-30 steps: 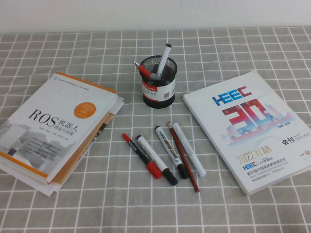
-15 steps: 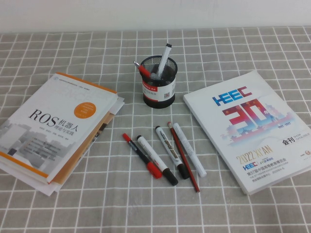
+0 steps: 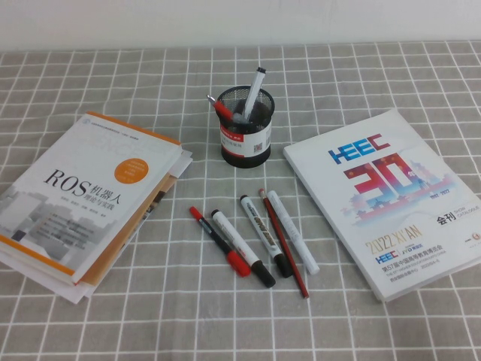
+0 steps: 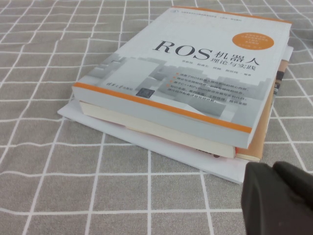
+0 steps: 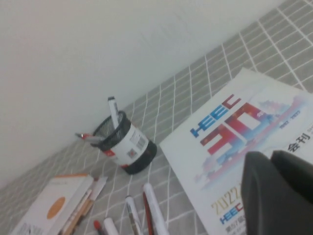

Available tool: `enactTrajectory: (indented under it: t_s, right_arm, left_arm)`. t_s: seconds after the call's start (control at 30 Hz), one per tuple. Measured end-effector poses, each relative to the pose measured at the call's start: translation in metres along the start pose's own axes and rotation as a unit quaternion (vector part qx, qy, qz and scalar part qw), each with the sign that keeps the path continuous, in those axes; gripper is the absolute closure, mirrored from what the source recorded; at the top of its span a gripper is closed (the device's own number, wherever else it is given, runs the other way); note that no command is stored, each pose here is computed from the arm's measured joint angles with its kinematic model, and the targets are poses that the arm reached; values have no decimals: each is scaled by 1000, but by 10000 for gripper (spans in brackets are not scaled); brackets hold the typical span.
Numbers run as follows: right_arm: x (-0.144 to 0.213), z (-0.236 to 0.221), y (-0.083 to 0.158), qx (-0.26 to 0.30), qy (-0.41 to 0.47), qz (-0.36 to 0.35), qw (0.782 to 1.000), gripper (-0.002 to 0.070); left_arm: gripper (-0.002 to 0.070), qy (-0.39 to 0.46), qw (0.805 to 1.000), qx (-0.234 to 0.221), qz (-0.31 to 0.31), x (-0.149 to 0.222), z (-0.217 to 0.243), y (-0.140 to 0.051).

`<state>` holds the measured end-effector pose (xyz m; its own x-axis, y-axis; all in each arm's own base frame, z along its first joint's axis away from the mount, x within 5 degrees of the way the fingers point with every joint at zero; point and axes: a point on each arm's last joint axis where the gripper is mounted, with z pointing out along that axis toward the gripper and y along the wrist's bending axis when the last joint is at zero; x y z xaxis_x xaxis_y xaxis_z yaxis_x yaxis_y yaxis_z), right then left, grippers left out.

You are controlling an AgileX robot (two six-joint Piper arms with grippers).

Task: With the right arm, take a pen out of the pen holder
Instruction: 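Take a marker out of the pen holder and lay it on the table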

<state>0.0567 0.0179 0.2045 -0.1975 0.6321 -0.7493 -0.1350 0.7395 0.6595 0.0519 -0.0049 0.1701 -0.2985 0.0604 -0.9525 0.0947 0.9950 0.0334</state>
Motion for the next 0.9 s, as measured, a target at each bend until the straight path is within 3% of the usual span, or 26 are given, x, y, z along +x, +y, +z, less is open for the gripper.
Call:
enactTrajectory:
  t_s: [0.27, 0.47, 0.6, 0.73, 0.9]
  right_arm:
    - [-33, 27, 39, 36, 166, -80, 982, 689]
    - [-49, 66, 49, 72, 283, -134, 947, 689]
    - [-56, 92, 52, 80, 316, -150, 933, 689]
    - [-59, 121, 57, 65, 329, -159, 929, 689]
    - [-45, 157, 84, 11, 331, -189, 925, 689]
  left_arm:
    - [678, 0, 1000, 0, 0, 0, 0, 0]
    - [678, 0, 1000, 0, 0, 0, 0, 0]
    - [678, 0, 1000, 0, 0, 0, 0, 0]
    - [678, 0, 1000, 0, 0, 0, 0, 0]
    - [678, 0, 1000, 0, 0, 0, 0, 0]
